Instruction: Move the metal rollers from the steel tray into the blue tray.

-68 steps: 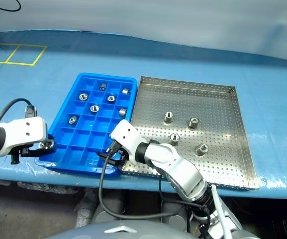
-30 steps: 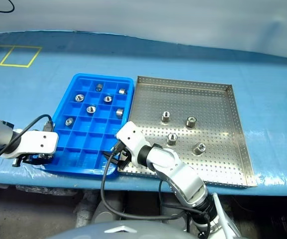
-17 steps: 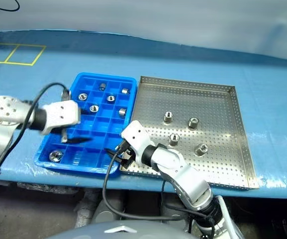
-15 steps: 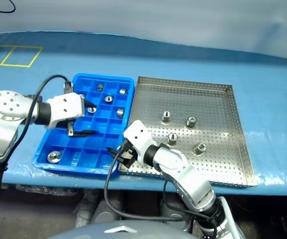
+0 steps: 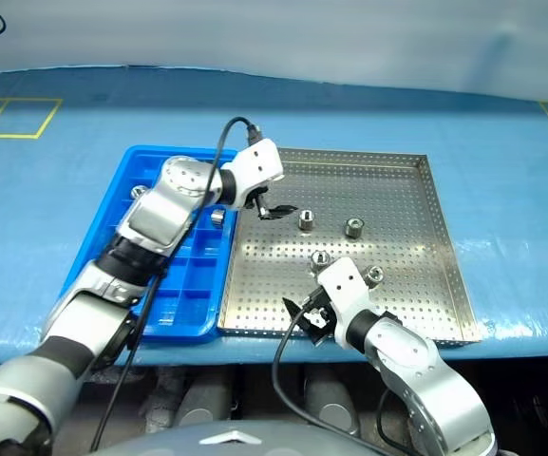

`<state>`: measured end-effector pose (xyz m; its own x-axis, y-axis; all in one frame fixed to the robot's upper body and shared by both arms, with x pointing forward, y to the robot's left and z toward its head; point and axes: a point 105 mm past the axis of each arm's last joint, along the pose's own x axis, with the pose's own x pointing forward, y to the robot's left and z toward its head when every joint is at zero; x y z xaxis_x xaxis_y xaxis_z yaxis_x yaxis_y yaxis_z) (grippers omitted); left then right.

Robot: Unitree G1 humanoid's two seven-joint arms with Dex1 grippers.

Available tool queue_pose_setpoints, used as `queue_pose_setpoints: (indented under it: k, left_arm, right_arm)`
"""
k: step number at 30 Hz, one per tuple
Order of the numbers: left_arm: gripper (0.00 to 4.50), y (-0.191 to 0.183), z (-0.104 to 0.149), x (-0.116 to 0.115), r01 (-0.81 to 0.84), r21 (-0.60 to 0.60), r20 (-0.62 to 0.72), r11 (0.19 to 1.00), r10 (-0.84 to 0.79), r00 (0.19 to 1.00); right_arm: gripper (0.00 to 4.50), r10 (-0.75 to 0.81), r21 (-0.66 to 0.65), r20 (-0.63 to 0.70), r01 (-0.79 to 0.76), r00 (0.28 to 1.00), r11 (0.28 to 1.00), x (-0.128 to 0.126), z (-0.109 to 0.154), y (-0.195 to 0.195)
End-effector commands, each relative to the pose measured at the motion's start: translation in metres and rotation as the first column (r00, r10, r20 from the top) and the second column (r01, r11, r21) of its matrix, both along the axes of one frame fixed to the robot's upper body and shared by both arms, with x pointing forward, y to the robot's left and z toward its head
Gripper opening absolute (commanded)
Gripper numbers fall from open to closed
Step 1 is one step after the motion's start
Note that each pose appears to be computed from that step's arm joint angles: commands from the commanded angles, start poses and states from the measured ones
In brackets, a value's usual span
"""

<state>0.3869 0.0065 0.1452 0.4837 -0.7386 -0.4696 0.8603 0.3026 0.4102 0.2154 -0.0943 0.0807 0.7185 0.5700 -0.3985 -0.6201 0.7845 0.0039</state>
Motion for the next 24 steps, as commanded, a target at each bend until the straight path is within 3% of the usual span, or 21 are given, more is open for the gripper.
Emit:
queue_pose_setpoints:
  k: [1, 16, 20, 24]
  left_arm:
    - [4.45, -0.008, -0.002, 0.011, 0.006, 0.051, 0.012, 0.999, -0.007, 1.000]
    - [4.45, -0.020, -0.047, 0.017, 0.011, 0.135, -0.138, 0.991, 0.008, 0.990]
    - [3.54, -0.015, -0.054, 0.017, 0.005, 0.168, -0.147, 0.986, 0.020, 0.989]
    - [2.16, -0.015, -0.041, 0.021, -0.008, 0.121, -0.129, 0.993, 0.023, 0.991]
  right_arm:
    - [4.50, -0.010, 0.016, 0.040, 0.009, 0.999, 1.000, -0.001, 0.010, 0.002]
    - [4.50, -0.033, 0.030, 0.064, 0.031, 0.997, 0.999, 0.002, 0.013, 0.008]
    - [4.50, -0.035, 0.034, 0.070, 0.033, 0.997, 0.999, 0.003, 0.014, 0.010]
    - [4.50, -0.035, 0.035, 0.072, 0.032, 0.997, 0.999, 0.004, 0.015, 0.011]
